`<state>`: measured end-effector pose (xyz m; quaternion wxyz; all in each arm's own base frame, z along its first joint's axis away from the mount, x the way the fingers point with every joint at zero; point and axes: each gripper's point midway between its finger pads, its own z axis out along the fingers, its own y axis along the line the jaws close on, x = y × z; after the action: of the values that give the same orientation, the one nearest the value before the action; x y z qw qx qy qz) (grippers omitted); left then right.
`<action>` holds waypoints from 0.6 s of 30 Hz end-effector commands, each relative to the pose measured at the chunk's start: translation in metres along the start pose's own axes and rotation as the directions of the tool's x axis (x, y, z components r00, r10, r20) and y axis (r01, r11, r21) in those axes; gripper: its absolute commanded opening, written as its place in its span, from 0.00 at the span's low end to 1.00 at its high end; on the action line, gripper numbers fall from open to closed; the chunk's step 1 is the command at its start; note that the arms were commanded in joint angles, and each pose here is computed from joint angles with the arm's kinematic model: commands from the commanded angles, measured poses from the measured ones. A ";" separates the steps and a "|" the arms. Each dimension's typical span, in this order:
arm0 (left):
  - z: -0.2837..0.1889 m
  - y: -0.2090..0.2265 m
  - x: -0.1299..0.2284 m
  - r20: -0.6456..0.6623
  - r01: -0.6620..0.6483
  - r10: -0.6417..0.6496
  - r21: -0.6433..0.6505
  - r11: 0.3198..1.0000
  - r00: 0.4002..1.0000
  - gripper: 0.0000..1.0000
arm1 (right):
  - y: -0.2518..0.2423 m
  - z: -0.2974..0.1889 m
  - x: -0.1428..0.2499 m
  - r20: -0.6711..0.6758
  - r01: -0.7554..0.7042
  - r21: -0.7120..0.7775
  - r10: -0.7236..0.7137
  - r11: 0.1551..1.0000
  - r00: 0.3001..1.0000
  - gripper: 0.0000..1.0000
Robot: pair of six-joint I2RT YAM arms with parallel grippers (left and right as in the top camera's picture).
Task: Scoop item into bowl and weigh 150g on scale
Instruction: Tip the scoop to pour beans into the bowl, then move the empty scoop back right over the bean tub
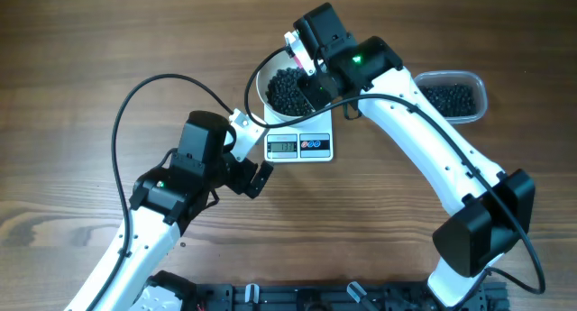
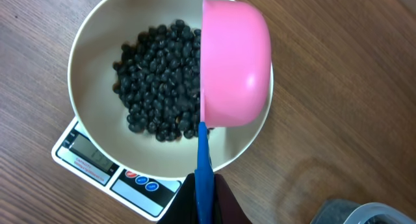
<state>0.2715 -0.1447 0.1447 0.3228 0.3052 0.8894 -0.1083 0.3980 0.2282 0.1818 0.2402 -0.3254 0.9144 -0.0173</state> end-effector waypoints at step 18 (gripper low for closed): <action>0.001 0.000 0.002 -0.006 -0.004 0.004 0.003 1.000 1.000 1.00 | -0.104 -0.079 -0.001 0.204 -0.322 -0.130 0.344 0.938 0.917 0.04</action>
<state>0.2715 -0.1447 0.1447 0.3228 0.3052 0.8894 -0.1083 0.4262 0.1579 0.2124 0.2638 -0.2153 0.9386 0.0562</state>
